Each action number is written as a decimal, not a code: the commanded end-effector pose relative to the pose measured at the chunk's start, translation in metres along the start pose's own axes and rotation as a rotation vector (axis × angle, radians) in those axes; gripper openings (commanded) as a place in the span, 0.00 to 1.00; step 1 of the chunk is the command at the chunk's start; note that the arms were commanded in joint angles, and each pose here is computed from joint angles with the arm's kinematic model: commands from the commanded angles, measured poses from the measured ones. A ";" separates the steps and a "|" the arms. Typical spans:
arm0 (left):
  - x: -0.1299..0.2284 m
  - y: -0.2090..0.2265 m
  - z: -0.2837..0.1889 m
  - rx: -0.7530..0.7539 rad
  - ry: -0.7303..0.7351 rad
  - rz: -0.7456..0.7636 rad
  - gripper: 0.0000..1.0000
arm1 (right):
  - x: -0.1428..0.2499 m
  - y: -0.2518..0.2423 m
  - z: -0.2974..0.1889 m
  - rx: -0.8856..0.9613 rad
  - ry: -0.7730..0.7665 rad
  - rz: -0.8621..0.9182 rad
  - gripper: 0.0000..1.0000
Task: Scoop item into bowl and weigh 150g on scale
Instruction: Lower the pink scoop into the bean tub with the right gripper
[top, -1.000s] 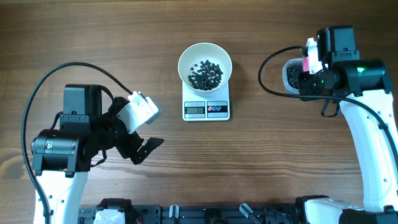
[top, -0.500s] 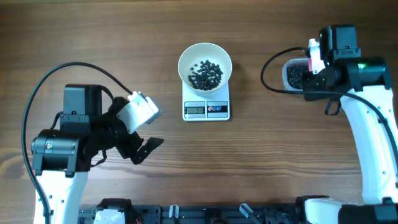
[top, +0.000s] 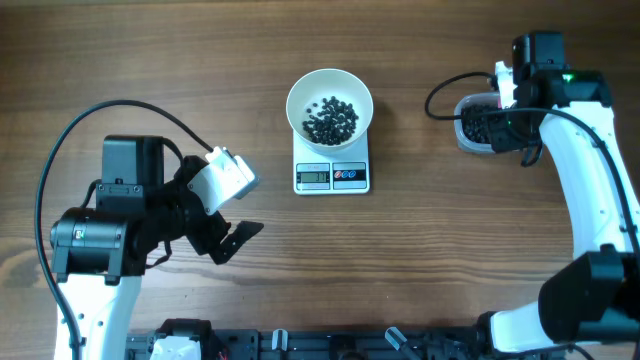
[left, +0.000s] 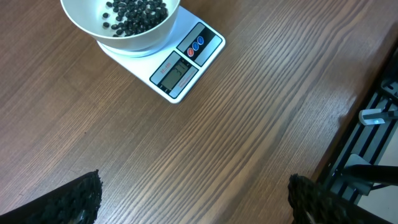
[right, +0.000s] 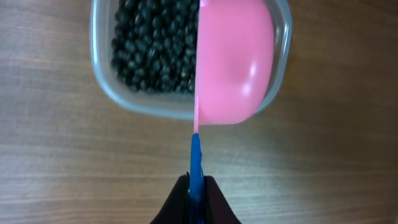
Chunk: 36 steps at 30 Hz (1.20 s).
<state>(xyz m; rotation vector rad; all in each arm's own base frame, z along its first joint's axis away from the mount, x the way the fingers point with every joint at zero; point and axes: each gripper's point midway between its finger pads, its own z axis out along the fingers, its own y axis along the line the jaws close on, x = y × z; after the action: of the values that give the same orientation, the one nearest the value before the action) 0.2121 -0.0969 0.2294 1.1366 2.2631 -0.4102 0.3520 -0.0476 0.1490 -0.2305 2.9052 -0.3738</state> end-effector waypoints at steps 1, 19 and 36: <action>-0.006 0.001 -0.004 -0.011 -0.016 0.037 1.00 | -0.010 -0.011 0.008 0.052 -0.002 -0.028 0.04; -0.006 0.001 -0.004 -0.011 -0.016 0.037 1.00 | -0.010 -0.030 0.038 0.157 0.079 -0.122 0.04; -0.006 0.001 -0.004 -0.010 -0.015 0.037 1.00 | -0.005 -0.034 0.066 0.202 0.172 -0.204 0.04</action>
<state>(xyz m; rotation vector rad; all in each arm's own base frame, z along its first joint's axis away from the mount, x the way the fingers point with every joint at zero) 0.2121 -0.0969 0.2293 1.1370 2.2629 -0.4100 0.3730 -0.0870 0.1088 -0.4427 2.9547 -0.6987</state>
